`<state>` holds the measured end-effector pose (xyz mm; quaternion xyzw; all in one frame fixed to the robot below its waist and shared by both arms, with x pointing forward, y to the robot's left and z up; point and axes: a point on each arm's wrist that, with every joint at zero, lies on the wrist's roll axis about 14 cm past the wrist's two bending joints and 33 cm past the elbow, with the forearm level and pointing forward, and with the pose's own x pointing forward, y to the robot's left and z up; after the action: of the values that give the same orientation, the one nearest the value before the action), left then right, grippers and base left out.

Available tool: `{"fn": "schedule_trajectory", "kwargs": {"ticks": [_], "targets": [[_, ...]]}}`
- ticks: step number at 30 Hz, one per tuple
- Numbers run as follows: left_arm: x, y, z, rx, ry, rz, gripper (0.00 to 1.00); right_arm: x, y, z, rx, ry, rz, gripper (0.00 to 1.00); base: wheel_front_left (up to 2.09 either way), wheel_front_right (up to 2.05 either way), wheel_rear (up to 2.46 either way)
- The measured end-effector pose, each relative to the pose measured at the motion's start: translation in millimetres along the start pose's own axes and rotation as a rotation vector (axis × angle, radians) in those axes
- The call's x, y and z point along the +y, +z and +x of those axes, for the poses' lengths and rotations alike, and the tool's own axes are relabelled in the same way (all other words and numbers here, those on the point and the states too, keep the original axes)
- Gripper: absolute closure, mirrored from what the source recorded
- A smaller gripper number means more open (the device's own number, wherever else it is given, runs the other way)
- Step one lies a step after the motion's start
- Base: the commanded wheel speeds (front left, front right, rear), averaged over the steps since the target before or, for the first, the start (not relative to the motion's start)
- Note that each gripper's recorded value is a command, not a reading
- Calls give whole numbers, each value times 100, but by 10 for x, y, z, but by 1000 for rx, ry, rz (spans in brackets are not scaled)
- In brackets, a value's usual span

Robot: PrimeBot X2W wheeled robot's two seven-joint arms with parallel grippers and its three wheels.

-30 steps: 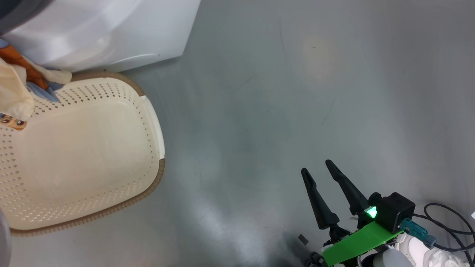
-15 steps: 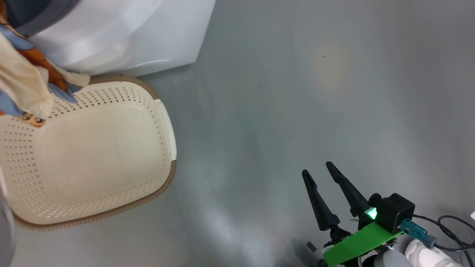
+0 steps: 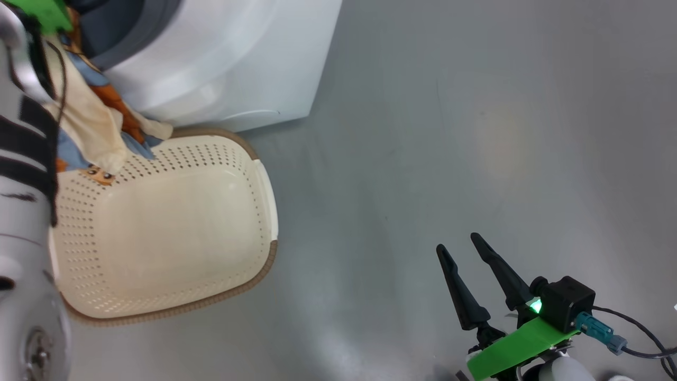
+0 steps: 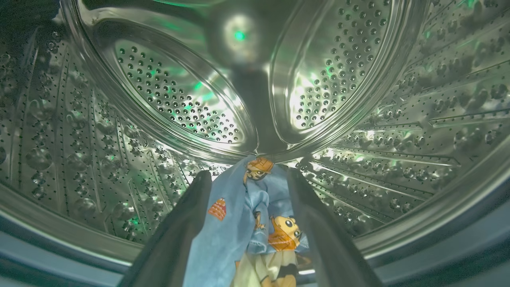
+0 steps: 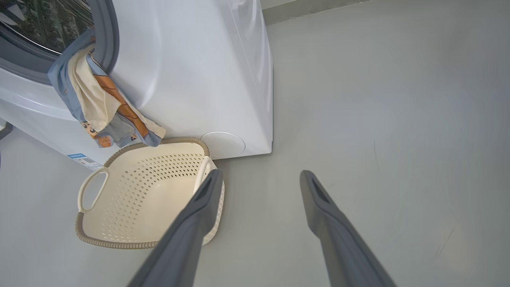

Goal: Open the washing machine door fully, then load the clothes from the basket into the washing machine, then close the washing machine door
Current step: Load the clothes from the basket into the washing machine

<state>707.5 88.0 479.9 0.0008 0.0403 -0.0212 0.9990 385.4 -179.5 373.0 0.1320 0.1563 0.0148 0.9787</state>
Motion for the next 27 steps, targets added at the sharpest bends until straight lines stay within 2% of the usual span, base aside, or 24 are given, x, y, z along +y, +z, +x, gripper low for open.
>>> {"fn": "schedule_trajectory", "kwargs": {"ticks": [11,27], "targets": [[86,184,-398,-24,14,-59,0,174,232,14,-69,64,-8,0,0,0,0],[354,103,-1219,-27,34,-139,0,415,632,-3,-188,139,-16,0,0,0,0]]}}
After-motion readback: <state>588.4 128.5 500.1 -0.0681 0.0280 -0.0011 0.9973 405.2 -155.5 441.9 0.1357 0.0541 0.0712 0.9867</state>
